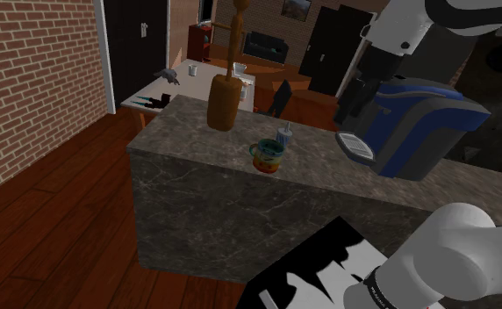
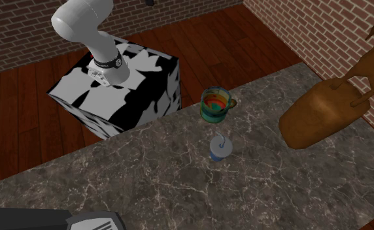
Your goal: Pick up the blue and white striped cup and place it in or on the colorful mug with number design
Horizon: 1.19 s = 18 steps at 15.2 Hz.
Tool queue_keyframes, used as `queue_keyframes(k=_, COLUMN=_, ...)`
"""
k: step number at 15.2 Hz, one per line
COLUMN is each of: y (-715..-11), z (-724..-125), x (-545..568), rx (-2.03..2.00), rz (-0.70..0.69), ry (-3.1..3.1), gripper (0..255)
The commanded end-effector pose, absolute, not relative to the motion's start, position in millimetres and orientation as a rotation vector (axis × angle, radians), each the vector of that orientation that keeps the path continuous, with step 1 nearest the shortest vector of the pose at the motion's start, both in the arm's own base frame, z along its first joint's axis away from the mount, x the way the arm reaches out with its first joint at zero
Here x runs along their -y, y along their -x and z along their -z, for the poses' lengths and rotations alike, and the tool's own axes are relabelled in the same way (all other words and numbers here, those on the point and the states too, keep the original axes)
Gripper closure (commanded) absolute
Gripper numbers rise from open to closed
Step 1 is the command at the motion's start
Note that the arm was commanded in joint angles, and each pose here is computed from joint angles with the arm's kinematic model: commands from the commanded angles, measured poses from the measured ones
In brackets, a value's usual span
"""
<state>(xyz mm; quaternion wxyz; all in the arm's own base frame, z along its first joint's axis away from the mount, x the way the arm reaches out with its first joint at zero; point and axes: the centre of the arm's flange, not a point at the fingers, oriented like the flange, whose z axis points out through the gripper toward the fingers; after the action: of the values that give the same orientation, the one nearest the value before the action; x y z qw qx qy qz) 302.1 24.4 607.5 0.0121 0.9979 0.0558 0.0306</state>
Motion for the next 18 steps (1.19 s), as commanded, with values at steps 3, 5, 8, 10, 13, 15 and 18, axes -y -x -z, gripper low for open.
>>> queue_keyframes(k=3, y=-322.6, z=-595.9, x=-11.3, rx=-0.171, rz=-0.09, ry=-3.113, gripper=0)
queue_keyframes(k=5, y=-342.9, z=-584.3, x=1.8, rx=-0.168, rz=-0.084, ry=-3.114, gripper=0)
queue_keyframes(k=8, y=-373.3, z=-566.7, x=21.6, rx=-0.163, rz=-0.076, ry=-3.116, gripper=0)
queue_keyframes(k=10, y=-393.5, z=-554.8, x=34.8, rx=-0.16, rz=-0.071, ry=-3.118, gripper=0)
queue_keyframes(k=13, y=-423.6, z=-536.8, x=54.7, rx=-0.155, rz=-0.063, ry=-3.12, gripper=0)
queue_keyframes(k=15, y=-443.6, z=-524.8, x=68.0, rx=-0.152, rz=-0.057, ry=-3.121, gripper=0)
queue_keyframes(k=18, y=-473.4, z=-506.5, x=87.9, rx=-0.148, rz=-0.049, ry=-3.123, gripper=0)
